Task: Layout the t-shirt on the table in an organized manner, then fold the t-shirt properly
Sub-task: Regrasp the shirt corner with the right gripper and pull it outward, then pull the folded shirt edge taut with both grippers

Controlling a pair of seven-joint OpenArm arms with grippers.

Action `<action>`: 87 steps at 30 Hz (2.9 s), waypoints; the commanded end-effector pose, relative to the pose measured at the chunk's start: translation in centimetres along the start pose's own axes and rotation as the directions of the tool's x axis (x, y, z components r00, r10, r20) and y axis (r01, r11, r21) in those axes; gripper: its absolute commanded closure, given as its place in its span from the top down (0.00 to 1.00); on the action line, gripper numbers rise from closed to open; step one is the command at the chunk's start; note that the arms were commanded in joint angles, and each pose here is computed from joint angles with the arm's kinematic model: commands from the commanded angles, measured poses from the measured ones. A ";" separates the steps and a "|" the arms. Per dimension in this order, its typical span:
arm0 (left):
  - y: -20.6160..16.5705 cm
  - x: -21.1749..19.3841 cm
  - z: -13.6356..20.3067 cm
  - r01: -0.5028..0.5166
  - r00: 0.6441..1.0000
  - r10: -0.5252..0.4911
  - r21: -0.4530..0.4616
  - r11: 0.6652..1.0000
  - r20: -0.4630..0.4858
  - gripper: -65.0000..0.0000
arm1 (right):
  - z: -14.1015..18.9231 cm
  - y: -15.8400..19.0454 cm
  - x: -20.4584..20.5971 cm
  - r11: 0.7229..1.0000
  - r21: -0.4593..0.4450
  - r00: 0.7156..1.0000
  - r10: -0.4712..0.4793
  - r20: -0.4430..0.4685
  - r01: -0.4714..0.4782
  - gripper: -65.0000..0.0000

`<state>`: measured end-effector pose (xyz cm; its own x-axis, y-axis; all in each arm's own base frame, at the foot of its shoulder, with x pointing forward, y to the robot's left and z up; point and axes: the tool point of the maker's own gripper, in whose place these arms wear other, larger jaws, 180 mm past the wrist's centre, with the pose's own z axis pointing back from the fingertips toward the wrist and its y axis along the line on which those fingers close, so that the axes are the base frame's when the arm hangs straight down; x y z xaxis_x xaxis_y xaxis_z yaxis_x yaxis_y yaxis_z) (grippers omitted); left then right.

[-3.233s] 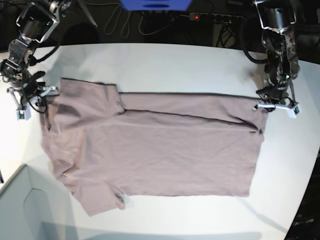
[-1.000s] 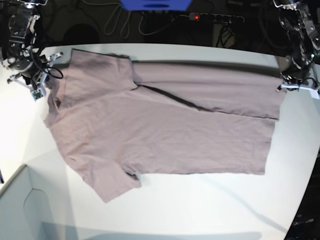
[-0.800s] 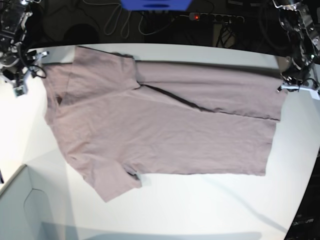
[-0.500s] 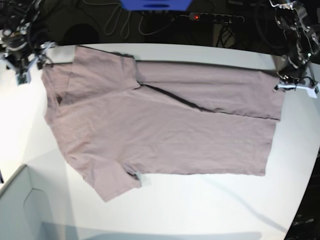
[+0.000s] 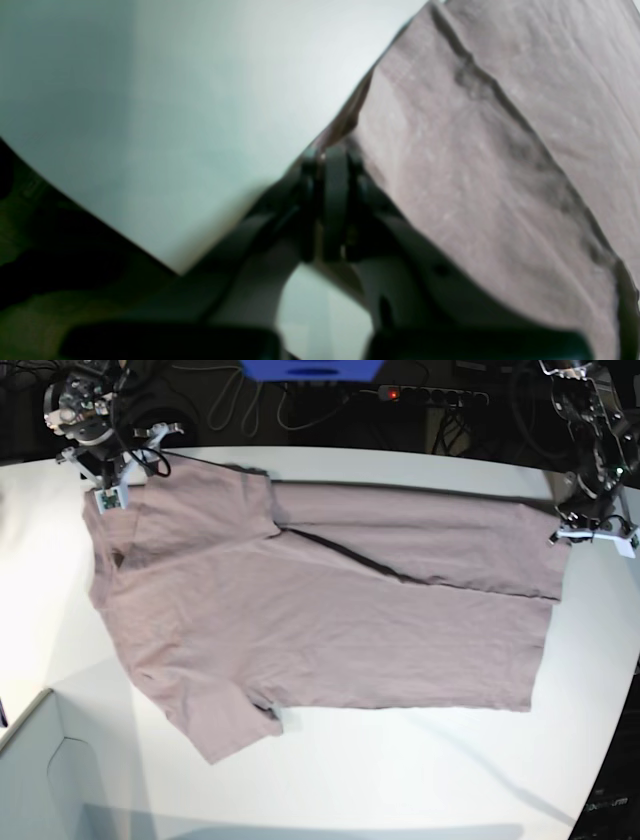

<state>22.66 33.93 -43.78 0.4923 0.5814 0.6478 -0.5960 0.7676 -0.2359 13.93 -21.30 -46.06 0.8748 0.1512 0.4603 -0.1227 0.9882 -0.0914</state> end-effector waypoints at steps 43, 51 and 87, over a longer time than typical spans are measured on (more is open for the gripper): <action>-0.6 1.1 0.2 -0.005 0.999 0.006 -0.013 1.000 0.040 0.00 | 2.0 -0.9 12.4 0.994 -0.074 0.955 0.097 0.281 -0.079 0.00; -0.4 0.9 0.1 -0.007 0.999 0.007 -0.010 1.000 0.034 0.00 | 2.9 -1.8 20.1 0.993 -0.103 0.895 0.102 0.433 -0.064 0.00; -0.4 1.2 0.2 -0.003 0.999 0.004 -0.011 1.000 0.039 0.00 | -2.3 -9.3 16.5 0.993 -0.116 0.960 0.018 0.281 0.015 0.49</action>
<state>22.66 33.34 -44.07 0.4877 0.5944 0.6394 -0.5992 0.7606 -0.2499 29.20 -28.15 -41.11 0.7475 0.1674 0.6428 -0.0614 0.9810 -0.1841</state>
